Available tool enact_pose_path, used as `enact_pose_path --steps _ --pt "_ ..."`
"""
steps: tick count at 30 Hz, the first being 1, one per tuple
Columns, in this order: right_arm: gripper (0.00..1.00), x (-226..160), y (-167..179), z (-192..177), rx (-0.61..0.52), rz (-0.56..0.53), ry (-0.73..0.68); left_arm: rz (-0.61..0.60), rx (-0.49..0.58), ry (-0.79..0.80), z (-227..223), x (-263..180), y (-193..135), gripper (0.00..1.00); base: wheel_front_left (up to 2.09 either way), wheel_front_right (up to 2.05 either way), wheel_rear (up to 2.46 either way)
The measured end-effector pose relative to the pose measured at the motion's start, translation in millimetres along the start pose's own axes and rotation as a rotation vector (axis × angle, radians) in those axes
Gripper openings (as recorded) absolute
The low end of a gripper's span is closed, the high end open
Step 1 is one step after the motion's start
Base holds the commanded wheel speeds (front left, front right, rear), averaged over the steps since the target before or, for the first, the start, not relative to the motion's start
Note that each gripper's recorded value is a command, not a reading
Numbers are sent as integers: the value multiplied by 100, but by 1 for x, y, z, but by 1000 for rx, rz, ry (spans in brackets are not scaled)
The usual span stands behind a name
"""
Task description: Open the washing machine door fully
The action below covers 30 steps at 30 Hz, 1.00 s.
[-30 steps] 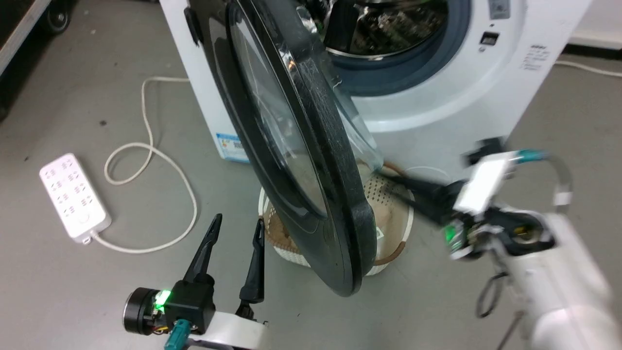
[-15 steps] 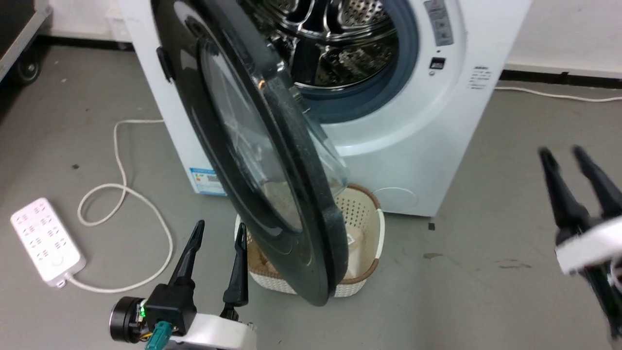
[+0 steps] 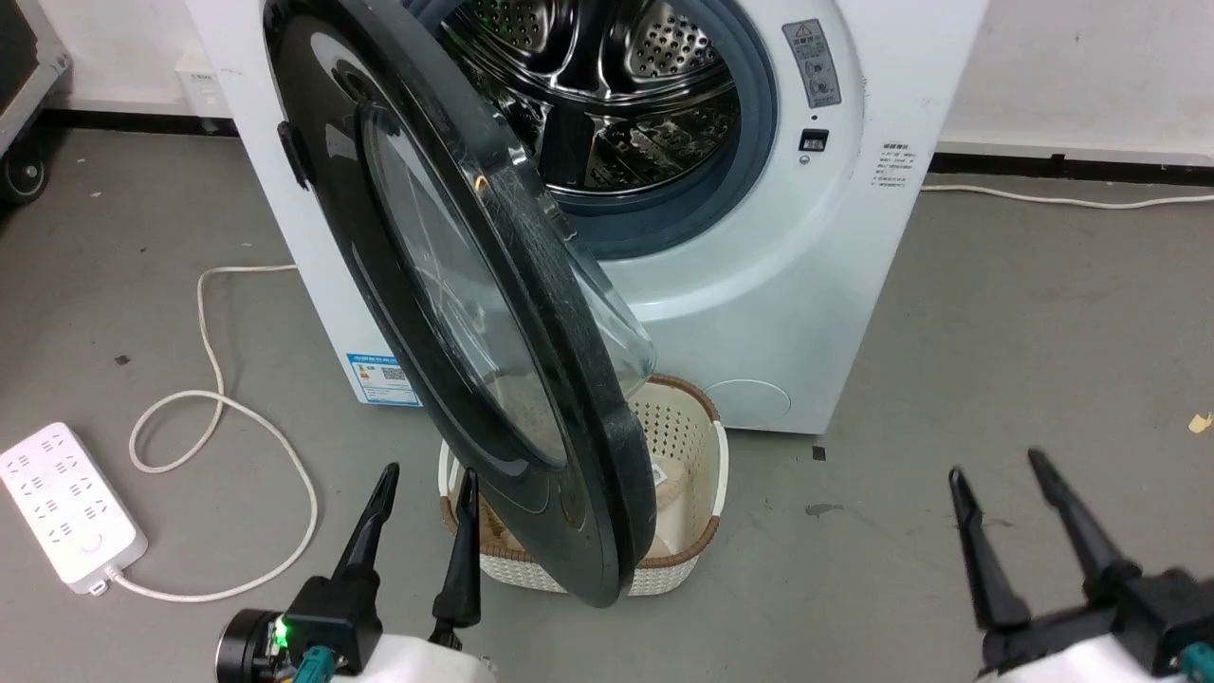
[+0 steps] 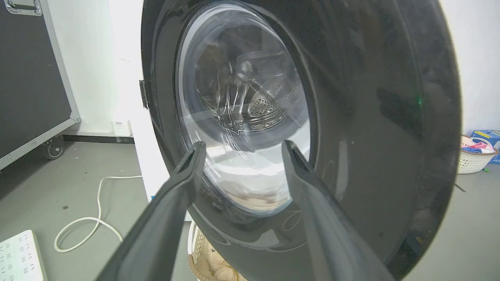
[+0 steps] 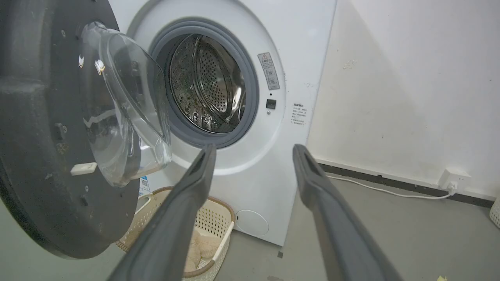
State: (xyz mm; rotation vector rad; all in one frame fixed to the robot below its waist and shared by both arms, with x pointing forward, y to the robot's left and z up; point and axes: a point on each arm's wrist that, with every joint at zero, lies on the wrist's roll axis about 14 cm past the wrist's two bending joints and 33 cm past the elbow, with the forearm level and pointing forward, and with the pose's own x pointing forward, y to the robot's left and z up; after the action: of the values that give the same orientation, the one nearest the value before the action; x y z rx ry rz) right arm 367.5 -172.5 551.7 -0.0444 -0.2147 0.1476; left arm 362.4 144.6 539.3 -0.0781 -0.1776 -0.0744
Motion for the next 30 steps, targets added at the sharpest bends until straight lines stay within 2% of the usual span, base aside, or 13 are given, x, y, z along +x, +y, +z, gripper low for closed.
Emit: enact_pose_path --steps 16,17,18,19,24,25,30 --pt "100 -17 2 -7 47 -53 24 -22 17 23 -7 -6 -7 100 0 0 0" --pt "100 -17 2 -8 48 -54 25 -24 17 23 -7 -6 -8 80 0 0 0" --pt "100 -17 2 -8 49 -53 26 -32 14 25 -8 -6 -9 6 0 0 0" --pt "100 -17 2 -8 52 -54 27 -45 11 29 -9 -7 -12 0 0 0 0" --pt "100 -16 4 -11 61 -50 32 -54 4 12 -4 -5 -15 0 0 0 0" --pt "100 -16 4 -12 65 -52 36 -28 -3 -77 24 4 -9 0 0 0 0" --pt "100 -17 2 -12 69 -60 35 -10 -26 -332 105 21 -9 0 0 0 0"
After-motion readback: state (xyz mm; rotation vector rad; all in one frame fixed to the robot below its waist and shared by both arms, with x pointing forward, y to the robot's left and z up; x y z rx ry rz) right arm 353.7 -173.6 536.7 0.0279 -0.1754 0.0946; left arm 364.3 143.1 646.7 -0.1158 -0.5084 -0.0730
